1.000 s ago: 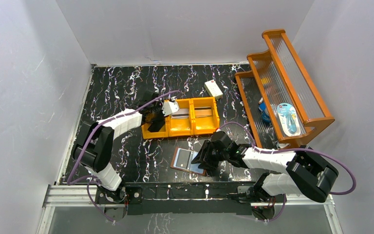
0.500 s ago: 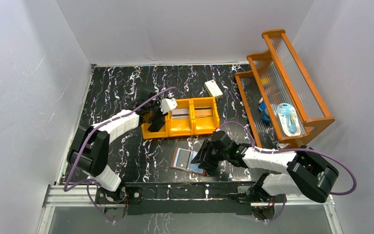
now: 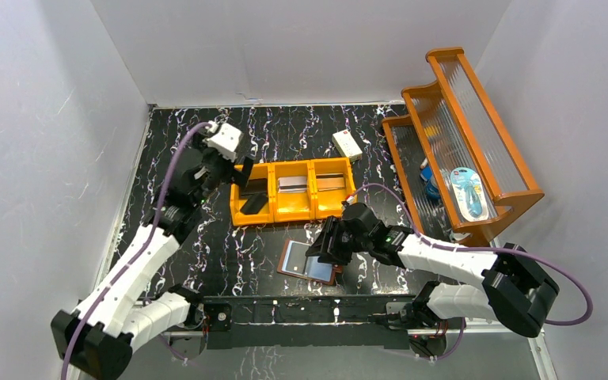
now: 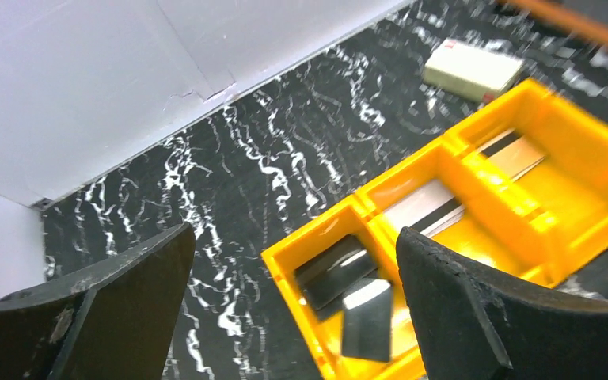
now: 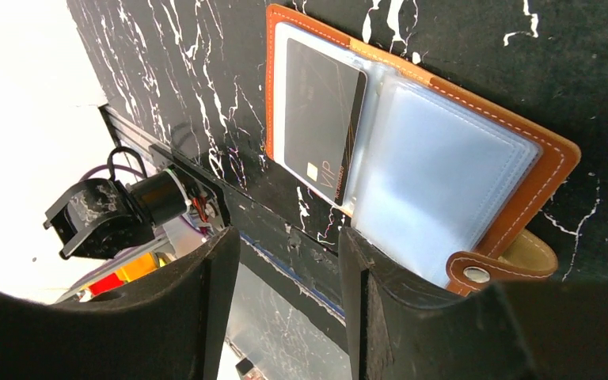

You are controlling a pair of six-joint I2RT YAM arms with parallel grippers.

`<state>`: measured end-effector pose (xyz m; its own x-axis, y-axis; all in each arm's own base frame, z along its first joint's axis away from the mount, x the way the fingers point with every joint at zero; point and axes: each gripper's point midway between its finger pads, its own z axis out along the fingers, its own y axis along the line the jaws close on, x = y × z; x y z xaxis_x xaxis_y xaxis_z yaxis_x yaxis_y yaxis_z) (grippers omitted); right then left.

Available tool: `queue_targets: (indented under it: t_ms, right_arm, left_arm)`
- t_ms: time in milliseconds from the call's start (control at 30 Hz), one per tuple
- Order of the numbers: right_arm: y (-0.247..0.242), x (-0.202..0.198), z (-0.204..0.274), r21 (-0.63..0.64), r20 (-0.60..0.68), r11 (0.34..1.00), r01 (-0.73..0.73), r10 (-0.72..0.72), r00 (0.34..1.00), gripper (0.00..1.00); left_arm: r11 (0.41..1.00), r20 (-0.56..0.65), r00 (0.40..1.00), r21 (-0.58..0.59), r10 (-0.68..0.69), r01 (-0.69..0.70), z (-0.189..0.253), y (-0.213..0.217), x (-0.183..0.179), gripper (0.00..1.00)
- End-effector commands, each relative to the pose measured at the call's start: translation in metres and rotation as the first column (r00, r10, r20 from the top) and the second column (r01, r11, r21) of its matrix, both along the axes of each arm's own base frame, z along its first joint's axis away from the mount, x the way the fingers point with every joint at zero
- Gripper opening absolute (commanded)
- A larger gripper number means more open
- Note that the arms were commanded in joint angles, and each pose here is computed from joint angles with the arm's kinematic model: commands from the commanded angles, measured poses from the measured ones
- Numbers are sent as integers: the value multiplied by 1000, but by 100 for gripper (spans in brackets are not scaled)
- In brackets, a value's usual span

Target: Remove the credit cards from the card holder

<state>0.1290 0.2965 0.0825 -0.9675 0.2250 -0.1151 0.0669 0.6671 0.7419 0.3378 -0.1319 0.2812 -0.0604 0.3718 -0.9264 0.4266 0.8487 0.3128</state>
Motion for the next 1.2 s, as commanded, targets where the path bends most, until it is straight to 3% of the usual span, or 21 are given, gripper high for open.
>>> queue_targets:
  t_ms: [0,133,200,367,467,567,700,900,1167]
  right_arm:
    - [6,13,18,38,59,999,17,-19,998,58]
    - [9,15,16,62,50,997,41,-44,998,58]
    - [12,17,17,77,48,996,48,-51,998,58]
    - [18,17,9,80,7,995,54,-54,998,57]
    - [21,16,4,73,-16,996,47,-46,999,57]
    - [21,15,-5,54,-40,997,50,-48,998,57]
    - [28,14,-8,68,-60,997,38,-33,998,56]
    - [32,16,-13,45,-80,999,26,-23,997,53]
    - [34,18,-33,-27,-107,1000,8,-11,994,53]
  left_arm:
    - [962,-124,992,-268,23,-56,5,-5,-28,98]
    - [909,-307,951,-407,-48,-86,-7,-19,-58,98]
    - [889,-390,907,-456,-157,-42,-20,-35,-78,98]
    - [812,-595,710,-580,-376,-56,-76,-69,-123,89]
    - [798,-646,647,-595,-404,-96,-92,-73,-136,85]
    - [799,-656,634,-593,-410,-97,-99,-75,-143,84]
    - [811,-701,558,-579,-443,-83,-115,-86,-157,79]
    - [877,-789,471,-476,-395,-61,-149,-109,-178,73]
    - [932,-851,439,-354,-287,-77,-185,-118,-181,74]
